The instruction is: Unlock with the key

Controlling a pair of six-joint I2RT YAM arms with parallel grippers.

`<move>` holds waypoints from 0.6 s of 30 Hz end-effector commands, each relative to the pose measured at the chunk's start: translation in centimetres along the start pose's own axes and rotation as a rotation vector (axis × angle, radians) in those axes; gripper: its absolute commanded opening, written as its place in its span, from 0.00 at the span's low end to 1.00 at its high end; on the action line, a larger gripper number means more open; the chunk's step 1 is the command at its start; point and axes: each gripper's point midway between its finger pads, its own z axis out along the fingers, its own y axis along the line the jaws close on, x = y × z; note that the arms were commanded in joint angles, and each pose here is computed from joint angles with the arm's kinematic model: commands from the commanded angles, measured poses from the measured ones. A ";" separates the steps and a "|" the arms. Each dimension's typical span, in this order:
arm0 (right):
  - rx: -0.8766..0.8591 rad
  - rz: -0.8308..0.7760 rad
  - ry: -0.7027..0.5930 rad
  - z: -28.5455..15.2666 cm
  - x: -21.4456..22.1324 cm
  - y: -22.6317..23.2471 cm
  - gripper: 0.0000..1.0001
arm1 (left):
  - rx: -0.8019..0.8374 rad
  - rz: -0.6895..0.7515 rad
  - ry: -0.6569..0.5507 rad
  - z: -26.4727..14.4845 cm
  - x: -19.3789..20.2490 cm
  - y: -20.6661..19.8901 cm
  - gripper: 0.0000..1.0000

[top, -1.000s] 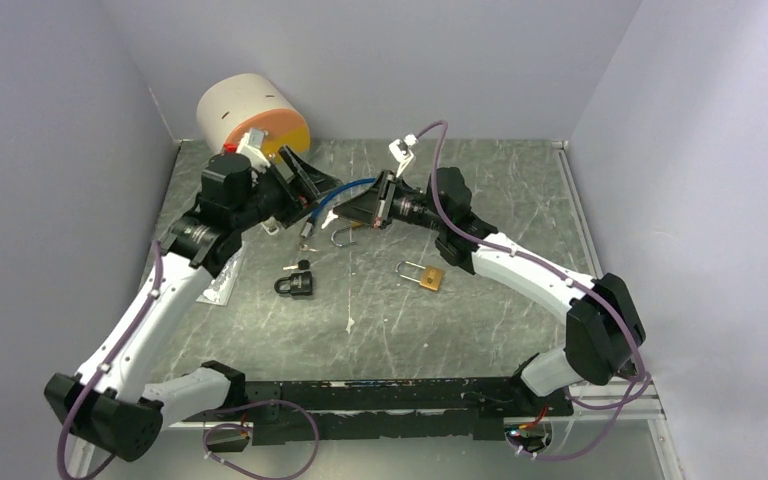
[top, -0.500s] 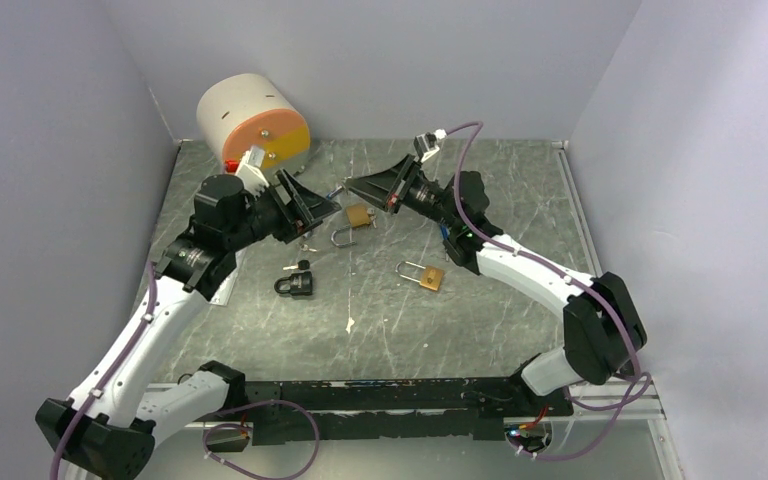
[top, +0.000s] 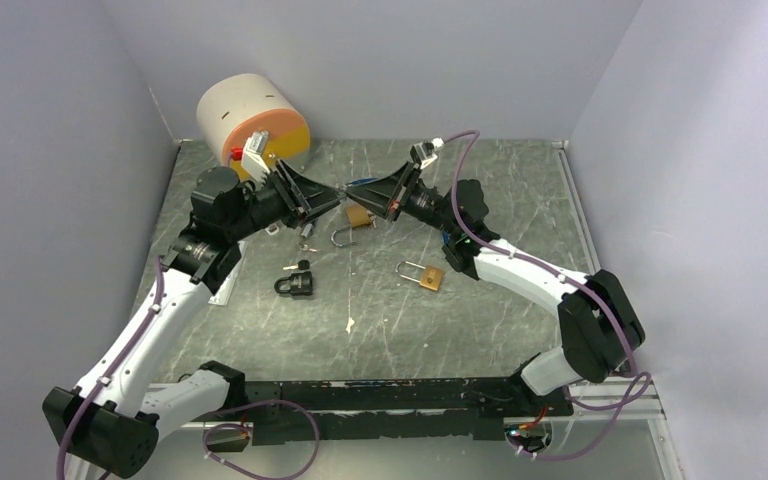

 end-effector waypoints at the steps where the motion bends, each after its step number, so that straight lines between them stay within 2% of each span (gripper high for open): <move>1: -0.078 -0.017 0.014 -0.3 0.2 1.8 0.00 | 0.065 -0.006 -0.004 0.1 -0.3 -1.0 0.42; 7: -0.076 -0.012 0.017 -0.6 0.4 1.7 0.00 | 0.060 -0.007 0.007 0.3 -0.3 -0.9 0.25; 10: -0.070 -0.011 0.020 -0.5 0.5 1.5 0.00 | 0.061 -0.004 0.017 0.3 -0.1 -0.8 0.04; 13: -0.057 -0.019 0.027 -0.6 0.4 1.2 0.02 | 0.045 0.010 0.019 0.2 -0.1 -0.7 0.03; 16: -0.022 -0.047 0.003 -1.4 -0.4 0.6 0.38 | -0.026 0.028 0.023 -0.3 -0.1 0.0 0.03; 18: 0.021 -0.083 -0.035 -2.5 -1.2 0.0 0.54 | -0.080 0.047 0.045 -0.8 0.2 0.5 0.03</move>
